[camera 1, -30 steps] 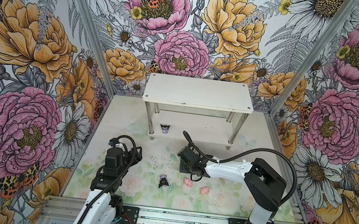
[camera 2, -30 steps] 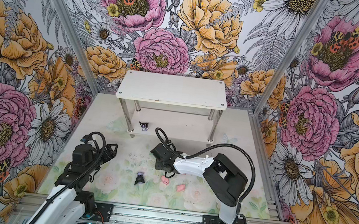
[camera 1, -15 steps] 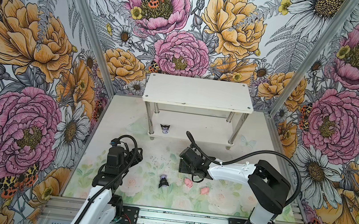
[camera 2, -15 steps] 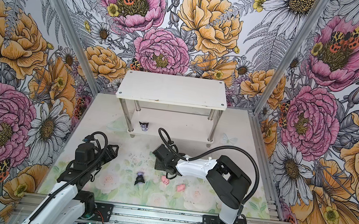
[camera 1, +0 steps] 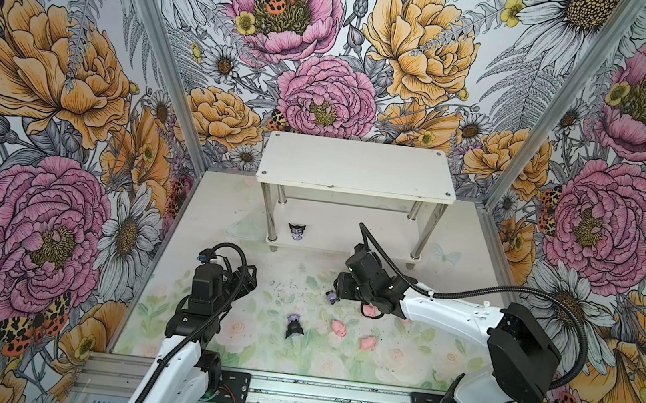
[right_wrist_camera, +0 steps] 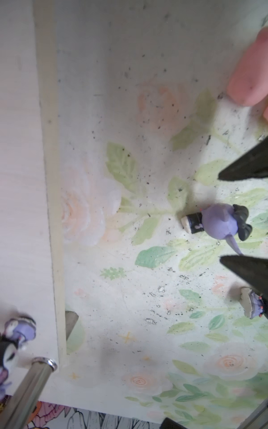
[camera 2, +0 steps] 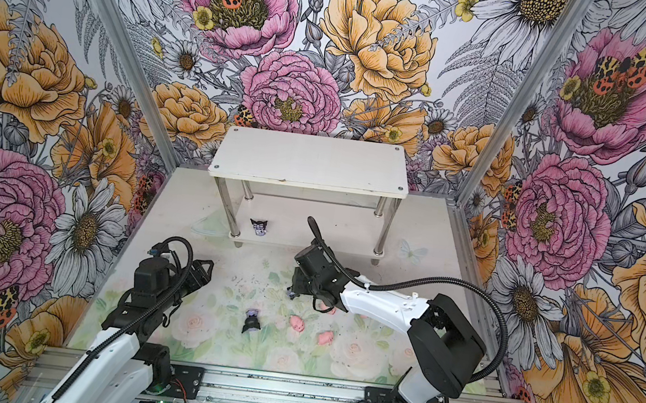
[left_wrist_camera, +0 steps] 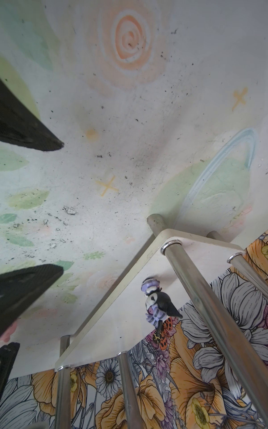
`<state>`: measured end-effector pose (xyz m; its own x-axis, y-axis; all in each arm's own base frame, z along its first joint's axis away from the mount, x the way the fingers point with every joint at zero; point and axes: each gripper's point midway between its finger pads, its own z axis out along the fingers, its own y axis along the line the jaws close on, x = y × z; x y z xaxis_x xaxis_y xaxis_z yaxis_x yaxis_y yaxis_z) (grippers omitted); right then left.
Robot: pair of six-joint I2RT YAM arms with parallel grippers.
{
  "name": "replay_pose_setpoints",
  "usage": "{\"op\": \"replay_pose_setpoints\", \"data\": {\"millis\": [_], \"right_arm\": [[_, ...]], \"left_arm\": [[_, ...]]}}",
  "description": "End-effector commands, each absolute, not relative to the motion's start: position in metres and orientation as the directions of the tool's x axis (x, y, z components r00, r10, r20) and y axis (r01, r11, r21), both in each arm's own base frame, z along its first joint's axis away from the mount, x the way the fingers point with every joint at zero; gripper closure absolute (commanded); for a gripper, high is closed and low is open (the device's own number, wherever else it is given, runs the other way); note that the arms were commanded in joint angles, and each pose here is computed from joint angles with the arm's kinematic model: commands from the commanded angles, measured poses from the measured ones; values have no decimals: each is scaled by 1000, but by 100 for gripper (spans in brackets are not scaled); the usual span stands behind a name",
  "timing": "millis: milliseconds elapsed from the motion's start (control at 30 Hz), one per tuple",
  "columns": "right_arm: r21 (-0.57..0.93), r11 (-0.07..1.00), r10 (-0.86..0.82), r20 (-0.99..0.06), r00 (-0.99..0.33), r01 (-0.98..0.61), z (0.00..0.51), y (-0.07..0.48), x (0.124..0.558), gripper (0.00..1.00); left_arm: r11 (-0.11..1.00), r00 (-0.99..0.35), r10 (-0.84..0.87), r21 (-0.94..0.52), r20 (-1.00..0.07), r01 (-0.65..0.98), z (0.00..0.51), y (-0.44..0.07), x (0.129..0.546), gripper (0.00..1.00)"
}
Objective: Place and organize the plastic toys onto the shelf
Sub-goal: 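Carry the held figure with the right gripper under the shelf top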
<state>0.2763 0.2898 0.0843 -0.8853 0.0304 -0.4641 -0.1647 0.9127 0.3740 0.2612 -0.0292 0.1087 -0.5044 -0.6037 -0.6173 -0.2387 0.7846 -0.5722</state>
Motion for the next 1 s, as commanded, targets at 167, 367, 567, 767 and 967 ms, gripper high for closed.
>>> {"op": "replay_pose_setpoints", "data": {"millis": [167,367,567,767,967], "right_arm": [[351,845,-204,-485,-850,-403,83,310,269,45],[362,753,-358,-475,-804,-549,73,332,258,25],[257,785,-401,-483,-778,-564,60,322,269,19],[171,782,-459,-493,-739,-599,55,324,273,20],[138,772,-498,-475,-725,-620,44,330,268,27]], "left_arm": [[792,-498,-593,-572,-633,-215,113,-30,265,21],[790,-504,-595,-573,-627,-219,111,-30,266,21],[788,-503,-597,-574,-626,-221,111,-30,266,21],[788,-504,-597,-573,-624,-224,110,-30,268,21],[789,-507,-595,-573,-624,-221,110,-31,268,21]]}}
